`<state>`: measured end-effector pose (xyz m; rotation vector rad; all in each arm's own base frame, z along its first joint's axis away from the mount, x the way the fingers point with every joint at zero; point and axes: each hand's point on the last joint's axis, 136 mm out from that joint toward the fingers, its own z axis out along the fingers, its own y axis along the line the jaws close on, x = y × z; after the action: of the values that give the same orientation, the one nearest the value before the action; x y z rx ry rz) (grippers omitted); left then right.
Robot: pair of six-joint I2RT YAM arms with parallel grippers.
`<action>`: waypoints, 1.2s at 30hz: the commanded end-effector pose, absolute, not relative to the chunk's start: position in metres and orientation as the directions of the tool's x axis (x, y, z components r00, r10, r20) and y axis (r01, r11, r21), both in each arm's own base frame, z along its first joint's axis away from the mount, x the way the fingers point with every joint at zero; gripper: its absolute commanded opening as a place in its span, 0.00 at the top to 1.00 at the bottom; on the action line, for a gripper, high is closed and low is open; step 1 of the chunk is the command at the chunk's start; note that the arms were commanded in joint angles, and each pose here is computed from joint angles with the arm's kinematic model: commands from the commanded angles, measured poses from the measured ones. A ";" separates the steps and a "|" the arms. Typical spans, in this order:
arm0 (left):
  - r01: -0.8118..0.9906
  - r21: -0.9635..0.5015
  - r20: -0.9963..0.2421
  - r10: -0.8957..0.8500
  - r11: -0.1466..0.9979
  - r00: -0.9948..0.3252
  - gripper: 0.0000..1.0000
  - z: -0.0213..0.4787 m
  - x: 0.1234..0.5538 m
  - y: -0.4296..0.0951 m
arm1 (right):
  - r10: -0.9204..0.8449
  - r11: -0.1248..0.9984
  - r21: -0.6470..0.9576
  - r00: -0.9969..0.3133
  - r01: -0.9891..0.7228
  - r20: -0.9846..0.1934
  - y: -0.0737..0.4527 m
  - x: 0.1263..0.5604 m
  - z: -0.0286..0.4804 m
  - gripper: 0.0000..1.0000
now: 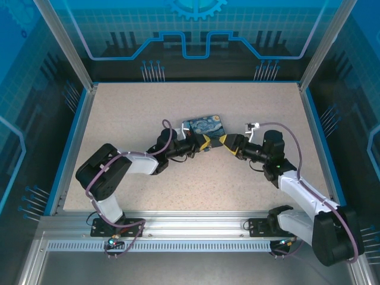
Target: Unlock the padlock with the key
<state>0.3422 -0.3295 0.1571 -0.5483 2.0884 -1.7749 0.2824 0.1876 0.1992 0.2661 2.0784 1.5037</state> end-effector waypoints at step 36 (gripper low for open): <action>-0.165 -0.967 -0.050 -0.782 0.193 -0.622 1.00 0.207 0.353 -0.307 | 0.593 0.213 0.977 -0.793 -0.014 -0.141 0.249 0.334 0.197 0.61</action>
<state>0.3480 -0.3051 0.1771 -0.8863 2.0039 -1.4015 0.3288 0.2393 0.1784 0.5759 2.0606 1.5737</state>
